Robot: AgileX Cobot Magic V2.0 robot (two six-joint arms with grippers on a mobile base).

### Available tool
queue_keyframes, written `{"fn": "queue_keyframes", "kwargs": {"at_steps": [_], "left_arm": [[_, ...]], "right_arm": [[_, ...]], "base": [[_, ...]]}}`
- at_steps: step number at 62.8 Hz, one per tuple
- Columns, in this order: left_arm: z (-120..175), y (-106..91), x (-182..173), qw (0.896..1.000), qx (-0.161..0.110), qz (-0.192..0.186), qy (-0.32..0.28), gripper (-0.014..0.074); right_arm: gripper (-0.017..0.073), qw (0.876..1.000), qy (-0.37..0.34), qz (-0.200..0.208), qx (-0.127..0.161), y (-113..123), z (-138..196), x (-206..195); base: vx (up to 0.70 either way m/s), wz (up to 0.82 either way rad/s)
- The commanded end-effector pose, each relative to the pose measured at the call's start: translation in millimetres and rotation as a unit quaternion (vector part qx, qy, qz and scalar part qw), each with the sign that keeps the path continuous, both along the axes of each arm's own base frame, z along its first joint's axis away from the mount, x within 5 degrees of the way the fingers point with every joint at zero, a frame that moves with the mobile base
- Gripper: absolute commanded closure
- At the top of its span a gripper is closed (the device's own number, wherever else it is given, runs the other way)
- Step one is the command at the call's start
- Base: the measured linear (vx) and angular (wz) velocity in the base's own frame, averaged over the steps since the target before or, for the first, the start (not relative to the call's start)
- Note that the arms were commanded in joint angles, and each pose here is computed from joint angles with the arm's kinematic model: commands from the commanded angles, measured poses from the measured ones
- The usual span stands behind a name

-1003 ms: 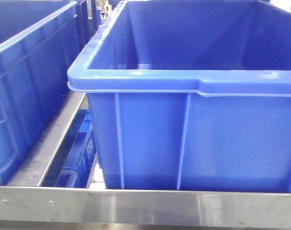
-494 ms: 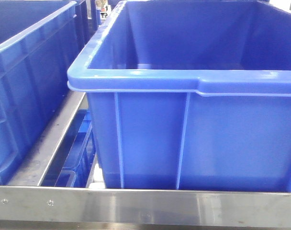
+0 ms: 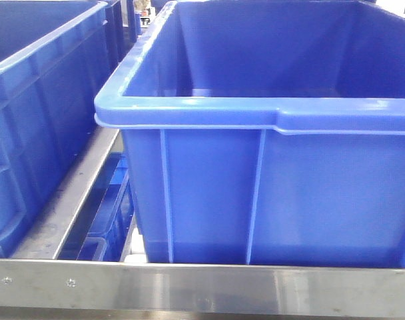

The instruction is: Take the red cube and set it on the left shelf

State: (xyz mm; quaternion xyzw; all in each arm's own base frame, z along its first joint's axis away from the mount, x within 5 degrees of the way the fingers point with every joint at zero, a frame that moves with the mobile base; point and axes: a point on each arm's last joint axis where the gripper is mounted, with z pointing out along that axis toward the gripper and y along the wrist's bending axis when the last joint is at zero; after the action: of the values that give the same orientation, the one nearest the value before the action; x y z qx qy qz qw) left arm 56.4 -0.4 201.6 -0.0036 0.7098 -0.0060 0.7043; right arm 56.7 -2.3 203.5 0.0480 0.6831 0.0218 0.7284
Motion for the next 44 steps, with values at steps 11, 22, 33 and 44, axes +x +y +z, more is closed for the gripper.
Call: {"fn": "queue_keyframes", "kwargs": {"at_steps": [11, 22, 33, 44], "left_arm": [[-0.2, 0.3, -0.2, 0.999, -0.006, 0.002, -0.033, 0.0503], [-0.2, 0.3, -0.2, 0.999, -0.006, 0.002, -0.033, 0.0503], [-0.2, 0.3, -0.2, 0.999, -0.006, 0.002, -0.033, 0.0503], [-0.2, 0.3, -0.2, 0.999, -0.006, 0.002, -0.033, 0.0503]], "right_arm": [[0.0513, 0.998, -0.059, -0.006, -0.012, -0.5, 16.0, -3.9], [0.0513, 0.998, -0.058, -0.006, -0.012, -0.5, 15.9, -3.9], [0.0513, 0.998, -0.058, -0.006, -0.012, -0.5, 15.9, -3.9], [0.0513, 0.998, -0.058, -0.006, -0.012, -0.5, 15.9, -3.9]], "base": [[0.00, 0.00], [0.00, 0.00], [0.00, 0.00], [0.00, 0.00]]}}
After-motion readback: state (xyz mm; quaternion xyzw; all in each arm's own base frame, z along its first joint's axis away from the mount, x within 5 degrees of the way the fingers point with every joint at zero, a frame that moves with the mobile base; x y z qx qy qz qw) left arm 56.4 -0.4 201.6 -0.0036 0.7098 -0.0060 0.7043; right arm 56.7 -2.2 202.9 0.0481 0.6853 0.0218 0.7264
